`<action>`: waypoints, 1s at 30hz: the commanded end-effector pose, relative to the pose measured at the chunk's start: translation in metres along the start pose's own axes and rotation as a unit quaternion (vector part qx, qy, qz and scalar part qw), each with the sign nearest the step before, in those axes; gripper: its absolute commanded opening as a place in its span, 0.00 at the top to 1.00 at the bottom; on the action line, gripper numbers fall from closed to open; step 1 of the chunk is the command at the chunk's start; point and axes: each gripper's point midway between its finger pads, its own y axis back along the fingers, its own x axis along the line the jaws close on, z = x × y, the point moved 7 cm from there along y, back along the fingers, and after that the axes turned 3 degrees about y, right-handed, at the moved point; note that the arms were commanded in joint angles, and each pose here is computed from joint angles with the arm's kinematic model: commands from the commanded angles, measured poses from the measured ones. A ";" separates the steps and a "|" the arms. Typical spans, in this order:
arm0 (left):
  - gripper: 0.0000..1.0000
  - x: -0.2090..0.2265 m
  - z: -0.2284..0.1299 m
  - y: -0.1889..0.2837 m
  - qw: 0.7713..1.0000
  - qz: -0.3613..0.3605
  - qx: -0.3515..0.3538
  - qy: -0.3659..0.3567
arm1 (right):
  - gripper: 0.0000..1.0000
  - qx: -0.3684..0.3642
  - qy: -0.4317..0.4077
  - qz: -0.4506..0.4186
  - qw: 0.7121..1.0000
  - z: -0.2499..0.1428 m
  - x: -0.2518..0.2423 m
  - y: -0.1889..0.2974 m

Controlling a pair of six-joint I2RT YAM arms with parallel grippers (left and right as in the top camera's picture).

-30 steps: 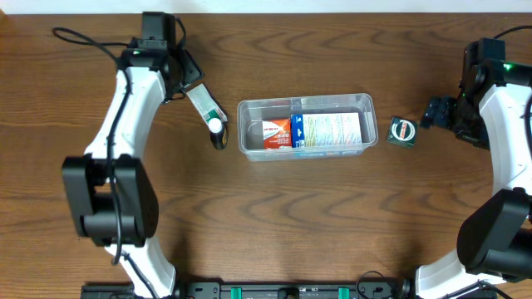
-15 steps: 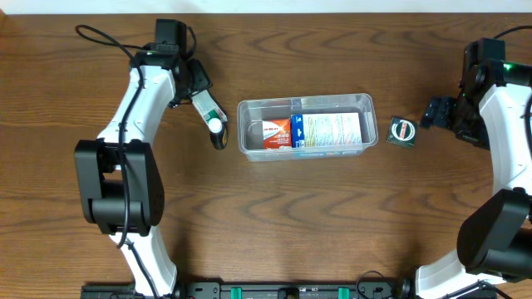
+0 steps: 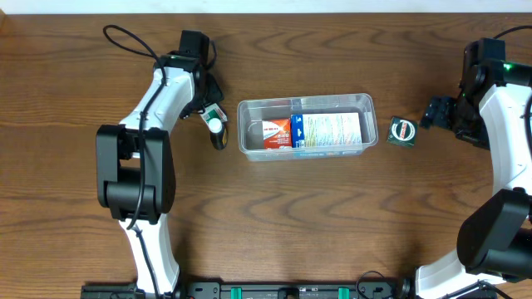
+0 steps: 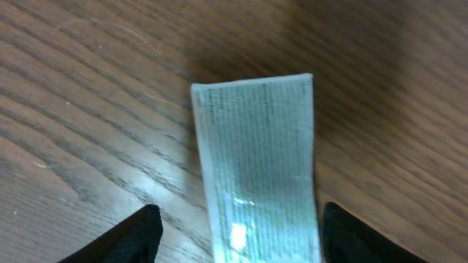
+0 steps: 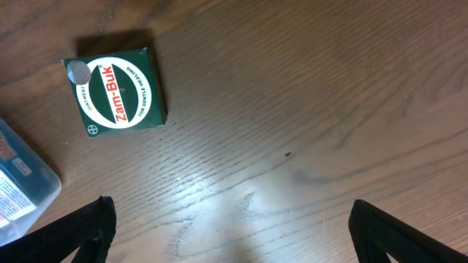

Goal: Pack container
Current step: 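Grasp the white-green Panadol box with left gripper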

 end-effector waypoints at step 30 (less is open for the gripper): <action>0.45 0.001 -0.001 -0.032 1.000 0.014 0.002 0.010 | 0.01 -0.011 -0.001 0.000 1.000 -0.001 -0.004 0.007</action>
